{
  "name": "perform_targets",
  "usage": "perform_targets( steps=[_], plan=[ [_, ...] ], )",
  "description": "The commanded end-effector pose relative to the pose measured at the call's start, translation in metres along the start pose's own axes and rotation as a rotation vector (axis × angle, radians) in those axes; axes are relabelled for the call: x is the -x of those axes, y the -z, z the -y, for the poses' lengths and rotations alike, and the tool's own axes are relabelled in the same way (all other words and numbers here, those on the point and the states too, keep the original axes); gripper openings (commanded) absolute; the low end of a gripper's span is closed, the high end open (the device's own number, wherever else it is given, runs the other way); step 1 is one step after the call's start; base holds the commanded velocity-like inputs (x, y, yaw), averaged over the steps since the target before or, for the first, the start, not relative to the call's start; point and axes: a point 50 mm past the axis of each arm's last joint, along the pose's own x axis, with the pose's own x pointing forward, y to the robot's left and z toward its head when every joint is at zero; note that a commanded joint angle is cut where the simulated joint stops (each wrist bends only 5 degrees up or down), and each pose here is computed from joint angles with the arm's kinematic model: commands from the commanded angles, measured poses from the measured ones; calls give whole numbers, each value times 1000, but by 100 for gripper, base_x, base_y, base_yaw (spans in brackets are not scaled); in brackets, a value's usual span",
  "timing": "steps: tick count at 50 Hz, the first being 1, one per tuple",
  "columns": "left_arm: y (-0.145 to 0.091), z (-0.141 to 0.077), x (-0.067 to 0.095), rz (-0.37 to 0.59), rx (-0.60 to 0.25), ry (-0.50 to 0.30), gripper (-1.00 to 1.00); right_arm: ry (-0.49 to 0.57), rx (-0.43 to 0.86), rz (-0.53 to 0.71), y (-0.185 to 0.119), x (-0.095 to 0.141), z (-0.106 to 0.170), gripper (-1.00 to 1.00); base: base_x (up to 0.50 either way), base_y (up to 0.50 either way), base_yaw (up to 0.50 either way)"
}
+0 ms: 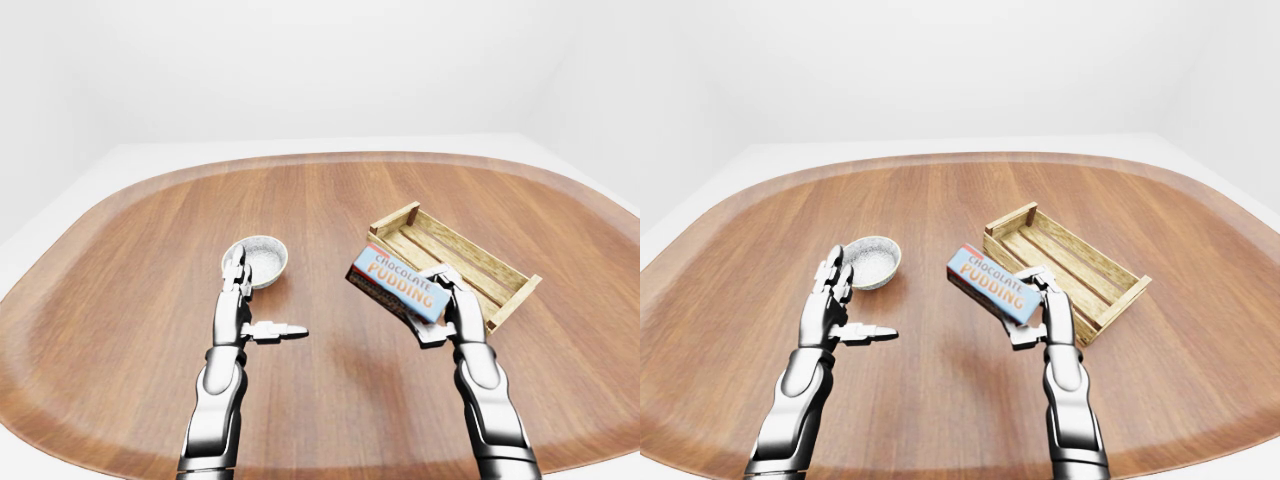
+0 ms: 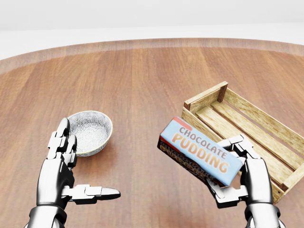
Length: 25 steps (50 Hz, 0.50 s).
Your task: Pick up the chocolate pudding and put it in the tray.
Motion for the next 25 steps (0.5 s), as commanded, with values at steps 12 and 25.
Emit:
perform_targets(
  steps=[12,25],
  plan=[
    [2,1,1,-2,-8,11,100,69,13,111,-41,-8,26,-100,0,0,0],
    [2,1,1,-2,-8,11,100,105,21,122,-49,-35,44,-100,0,0,0]
  ],
)
